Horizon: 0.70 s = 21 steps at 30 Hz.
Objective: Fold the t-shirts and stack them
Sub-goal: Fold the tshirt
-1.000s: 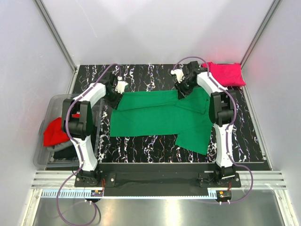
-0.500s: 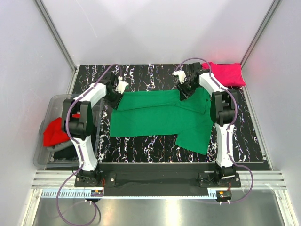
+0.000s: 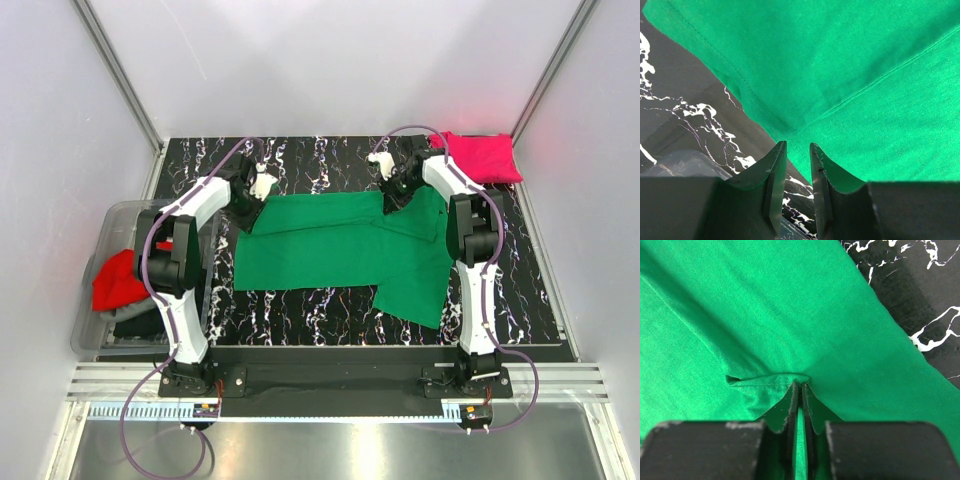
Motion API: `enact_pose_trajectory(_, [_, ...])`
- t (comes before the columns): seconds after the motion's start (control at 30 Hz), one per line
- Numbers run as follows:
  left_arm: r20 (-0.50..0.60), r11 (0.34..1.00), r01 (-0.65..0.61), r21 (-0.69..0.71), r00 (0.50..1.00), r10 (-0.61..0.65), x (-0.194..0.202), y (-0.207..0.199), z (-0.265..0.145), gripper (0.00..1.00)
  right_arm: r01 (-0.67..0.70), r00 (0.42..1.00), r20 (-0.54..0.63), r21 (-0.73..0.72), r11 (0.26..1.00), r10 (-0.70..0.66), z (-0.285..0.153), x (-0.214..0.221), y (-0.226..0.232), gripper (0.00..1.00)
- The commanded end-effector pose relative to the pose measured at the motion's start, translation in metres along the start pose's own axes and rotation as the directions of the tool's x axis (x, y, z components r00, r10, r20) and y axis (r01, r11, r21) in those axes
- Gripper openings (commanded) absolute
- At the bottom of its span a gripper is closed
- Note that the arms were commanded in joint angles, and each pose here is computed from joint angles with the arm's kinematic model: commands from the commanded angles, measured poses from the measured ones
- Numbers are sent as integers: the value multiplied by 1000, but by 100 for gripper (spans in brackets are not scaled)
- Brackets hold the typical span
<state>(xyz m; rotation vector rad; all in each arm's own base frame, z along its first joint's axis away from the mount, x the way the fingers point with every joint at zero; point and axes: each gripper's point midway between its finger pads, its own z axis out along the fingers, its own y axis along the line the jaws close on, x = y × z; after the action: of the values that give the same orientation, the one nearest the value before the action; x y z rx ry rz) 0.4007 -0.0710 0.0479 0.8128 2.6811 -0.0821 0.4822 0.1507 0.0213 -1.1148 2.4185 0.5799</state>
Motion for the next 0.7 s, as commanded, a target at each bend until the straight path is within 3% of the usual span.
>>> enact_pose_trajectory(0.0, [54,999,-18,-45,998,20,-15,6,-15,30,4,1000,19,-11,1000,-4,-6,-6,-2,10])
enact_pose_trajectory(0.17, [66,999,-21,-48,998,25,-18,7,-18,30,2,999,35,-6,1000,-2,-18,-11,4,2])
enact_pose_trajectory(0.43, [93,998,-31,-55,995,36,-21,7,-22,30,-19,997,78,-2,1000,19,-52,-21,27,1])
enact_pose_trajectory(0.67, [128,997,-40,-68,991,49,-26,9,-27,30,-10,999,41,-43,999,12,-58,-6,69,0])
